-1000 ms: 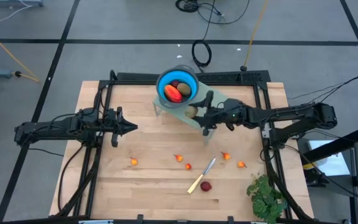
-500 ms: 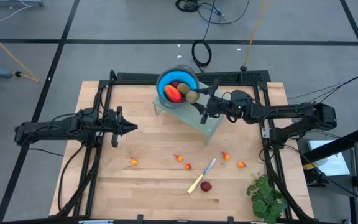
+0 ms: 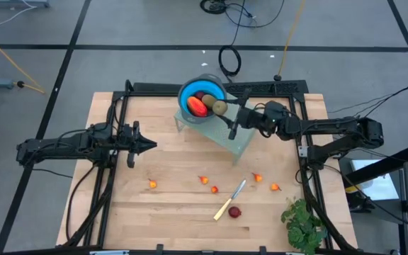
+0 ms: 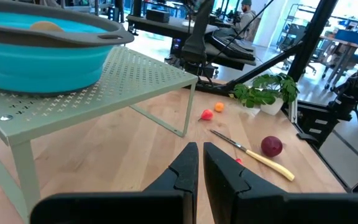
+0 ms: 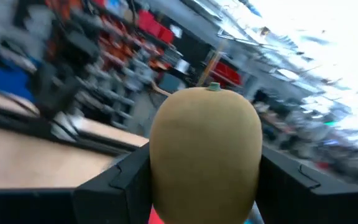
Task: Pick & Place Fruit
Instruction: Put the kiwi into the blue strainer bowl on the shelf
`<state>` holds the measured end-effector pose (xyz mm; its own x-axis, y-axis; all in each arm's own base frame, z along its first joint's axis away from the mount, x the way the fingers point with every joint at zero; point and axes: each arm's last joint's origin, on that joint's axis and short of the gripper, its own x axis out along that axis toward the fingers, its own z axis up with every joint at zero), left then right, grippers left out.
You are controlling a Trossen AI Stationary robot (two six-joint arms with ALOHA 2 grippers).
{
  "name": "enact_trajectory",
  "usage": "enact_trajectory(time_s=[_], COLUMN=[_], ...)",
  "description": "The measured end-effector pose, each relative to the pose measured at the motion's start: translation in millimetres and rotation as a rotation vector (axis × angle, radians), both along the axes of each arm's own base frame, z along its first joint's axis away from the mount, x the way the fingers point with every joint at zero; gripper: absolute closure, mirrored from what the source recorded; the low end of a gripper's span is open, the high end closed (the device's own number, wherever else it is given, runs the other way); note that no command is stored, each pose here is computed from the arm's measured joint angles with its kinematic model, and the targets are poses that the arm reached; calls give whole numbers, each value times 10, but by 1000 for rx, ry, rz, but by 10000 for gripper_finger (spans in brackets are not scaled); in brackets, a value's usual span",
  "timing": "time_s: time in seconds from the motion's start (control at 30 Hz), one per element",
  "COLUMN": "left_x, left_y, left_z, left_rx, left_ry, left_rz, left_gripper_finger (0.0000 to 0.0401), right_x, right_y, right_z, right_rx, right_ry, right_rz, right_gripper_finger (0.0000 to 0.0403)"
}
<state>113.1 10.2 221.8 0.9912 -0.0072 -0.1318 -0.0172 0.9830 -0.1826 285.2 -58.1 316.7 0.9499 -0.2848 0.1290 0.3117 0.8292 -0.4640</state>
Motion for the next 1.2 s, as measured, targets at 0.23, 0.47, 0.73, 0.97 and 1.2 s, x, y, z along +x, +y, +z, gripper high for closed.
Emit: enact_trajectory(time_s=[0.23, 0.47, 0.73, 0.97, 1.2], left_x=[0, 0, 0, 0, 0], left_y=[0, 0, 0, 0, 0], left_z=[0, 0, 0, 0, 0], left_rx=[0, 3, 8, 8, 8], left_ry=[0, 0, 0, 0, 0], left_rz=[0, -1, -1, -1, -1], left_gripper_finger=[377, 377, 377, 377, 377], right_x=[-75, -170, -244, -328, -376], right_y=[-48, -173, -254, -256, -210], right_z=[88, 181, 252, 350, 412], right_rx=[300, 571, 713, 702, 678], right_ry=[-111, -201, -184, -158, -135], right_rz=[180, 319, 596, 824, 959], right_gripper_finger=[192, 192, 192, 192, 192])
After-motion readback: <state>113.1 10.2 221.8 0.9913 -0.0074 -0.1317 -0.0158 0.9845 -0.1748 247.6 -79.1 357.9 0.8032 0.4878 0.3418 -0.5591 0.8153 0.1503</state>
